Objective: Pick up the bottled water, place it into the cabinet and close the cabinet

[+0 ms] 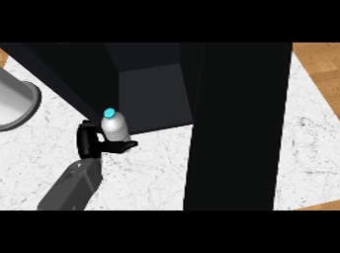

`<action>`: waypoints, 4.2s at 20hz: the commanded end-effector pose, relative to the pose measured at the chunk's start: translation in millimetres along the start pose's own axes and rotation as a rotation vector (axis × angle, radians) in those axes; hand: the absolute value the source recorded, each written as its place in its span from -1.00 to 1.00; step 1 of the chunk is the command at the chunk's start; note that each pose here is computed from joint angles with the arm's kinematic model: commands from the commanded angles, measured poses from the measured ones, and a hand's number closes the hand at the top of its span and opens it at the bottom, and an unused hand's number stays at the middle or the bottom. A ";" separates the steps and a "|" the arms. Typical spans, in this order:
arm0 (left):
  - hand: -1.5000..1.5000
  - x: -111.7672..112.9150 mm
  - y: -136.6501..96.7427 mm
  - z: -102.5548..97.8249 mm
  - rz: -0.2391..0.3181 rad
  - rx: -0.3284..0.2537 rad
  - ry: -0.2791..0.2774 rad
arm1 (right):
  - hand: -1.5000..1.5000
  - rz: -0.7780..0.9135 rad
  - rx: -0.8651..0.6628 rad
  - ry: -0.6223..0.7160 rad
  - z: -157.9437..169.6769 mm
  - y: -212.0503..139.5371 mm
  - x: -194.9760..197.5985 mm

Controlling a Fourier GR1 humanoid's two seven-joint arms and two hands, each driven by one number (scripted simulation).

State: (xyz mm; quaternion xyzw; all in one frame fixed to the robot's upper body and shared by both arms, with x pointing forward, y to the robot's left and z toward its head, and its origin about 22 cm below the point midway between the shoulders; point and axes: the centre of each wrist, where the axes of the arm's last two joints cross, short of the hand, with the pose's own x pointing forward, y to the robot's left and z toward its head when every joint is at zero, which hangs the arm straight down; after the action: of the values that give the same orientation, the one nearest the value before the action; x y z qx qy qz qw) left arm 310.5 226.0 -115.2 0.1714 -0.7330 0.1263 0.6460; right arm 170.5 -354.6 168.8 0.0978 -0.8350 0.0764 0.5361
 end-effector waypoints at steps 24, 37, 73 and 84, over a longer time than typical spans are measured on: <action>1.00 84.6 -120.3 -32.8 0.233 -0.353 -0.170 | -1.00 0.057 0.059 0.006 -2.5 -3.5 6.9; 1.00 47.5 -95.7 -4.5 0.425 -0.484 -0.064 | 1.00 0.102 0.138 0.045 8.0 12.7 28.5; -1.00 99.4 147.6 69.9 0.338 -0.588 -0.137 | 1.00 -0.125 0.514 0.119 5.6 141.0 38.9; -1.00 131.7 170.3 67.3 0.309 -0.610 -0.144 | 1.00 -0.214 0.676 0.118 -37.2 207.9 22.0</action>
State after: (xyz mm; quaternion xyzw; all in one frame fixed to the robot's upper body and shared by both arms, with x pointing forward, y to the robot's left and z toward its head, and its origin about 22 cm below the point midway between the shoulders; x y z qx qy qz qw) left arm 165.4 339.2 -0.3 -0.1363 -0.7973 -0.0067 0.5879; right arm 165.7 -166.8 176.9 0.4019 -0.6721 0.2567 0.5664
